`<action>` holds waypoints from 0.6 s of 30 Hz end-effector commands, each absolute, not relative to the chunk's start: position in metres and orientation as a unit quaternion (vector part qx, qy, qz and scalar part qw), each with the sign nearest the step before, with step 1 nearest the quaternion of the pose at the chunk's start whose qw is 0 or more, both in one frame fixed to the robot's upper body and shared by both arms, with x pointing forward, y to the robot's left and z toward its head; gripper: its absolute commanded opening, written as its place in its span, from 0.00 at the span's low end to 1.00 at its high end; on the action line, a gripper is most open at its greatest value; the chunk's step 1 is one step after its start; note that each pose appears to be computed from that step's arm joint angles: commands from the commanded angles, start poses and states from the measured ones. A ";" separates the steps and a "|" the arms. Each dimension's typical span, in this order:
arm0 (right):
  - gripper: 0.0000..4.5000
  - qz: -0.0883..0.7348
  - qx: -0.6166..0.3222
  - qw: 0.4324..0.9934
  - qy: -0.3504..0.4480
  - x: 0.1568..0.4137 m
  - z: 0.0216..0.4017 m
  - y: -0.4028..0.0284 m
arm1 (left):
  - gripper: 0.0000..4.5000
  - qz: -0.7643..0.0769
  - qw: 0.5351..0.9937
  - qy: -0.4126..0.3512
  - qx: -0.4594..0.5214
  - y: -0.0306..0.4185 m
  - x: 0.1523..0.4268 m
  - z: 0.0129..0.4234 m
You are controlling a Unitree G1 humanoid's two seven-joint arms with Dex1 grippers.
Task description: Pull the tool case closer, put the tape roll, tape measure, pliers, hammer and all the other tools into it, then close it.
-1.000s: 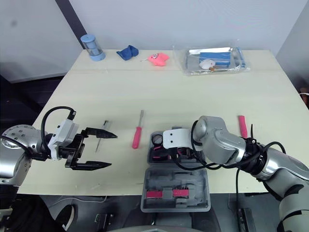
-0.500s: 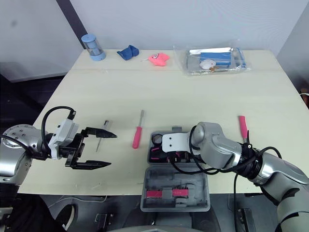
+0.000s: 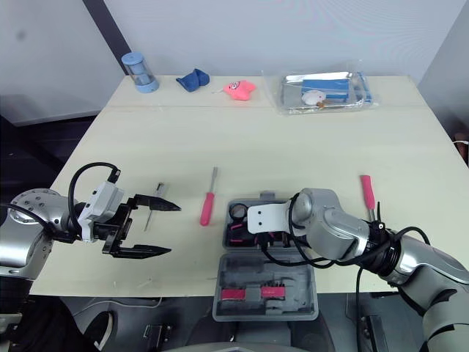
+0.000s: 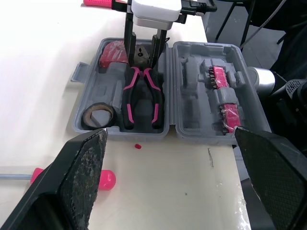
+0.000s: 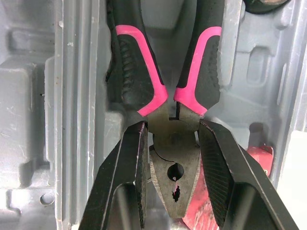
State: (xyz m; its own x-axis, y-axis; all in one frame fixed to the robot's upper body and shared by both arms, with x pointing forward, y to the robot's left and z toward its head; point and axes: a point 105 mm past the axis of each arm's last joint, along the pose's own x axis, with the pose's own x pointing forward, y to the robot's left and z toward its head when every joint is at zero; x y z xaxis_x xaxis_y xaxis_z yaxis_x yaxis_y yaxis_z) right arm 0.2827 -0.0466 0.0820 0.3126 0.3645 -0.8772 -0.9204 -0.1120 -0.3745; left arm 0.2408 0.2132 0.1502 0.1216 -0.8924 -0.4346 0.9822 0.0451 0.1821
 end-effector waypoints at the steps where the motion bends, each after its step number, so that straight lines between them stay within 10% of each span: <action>1: 0.25 0.528 -0.528 0.621 0.240 0.284 0.091 -0.038 | 1.00 -0.672 0.699 0.086 0.228 0.209 0.236 0.159; 7: 0.25 0.535 -0.521 0.618 0.244 0.283 0.085 -0.040 | 1.00 -0.674 0.698 0.084 0.227 0.205 0.237 0.160; 14: 0.84 0.523 -0.513 0.638 0.236 0.289 0.092 -0.044 | 1.00 -0.673 0.700 0.085 0.224 0.205 0.235 0.160; 18: 0.84 0.531 -0.487 0.654 0.231 0.288 0.107 -0.048 | 1.00 -0.672 0.701 0.085 0.223 0.206 0.235 0.161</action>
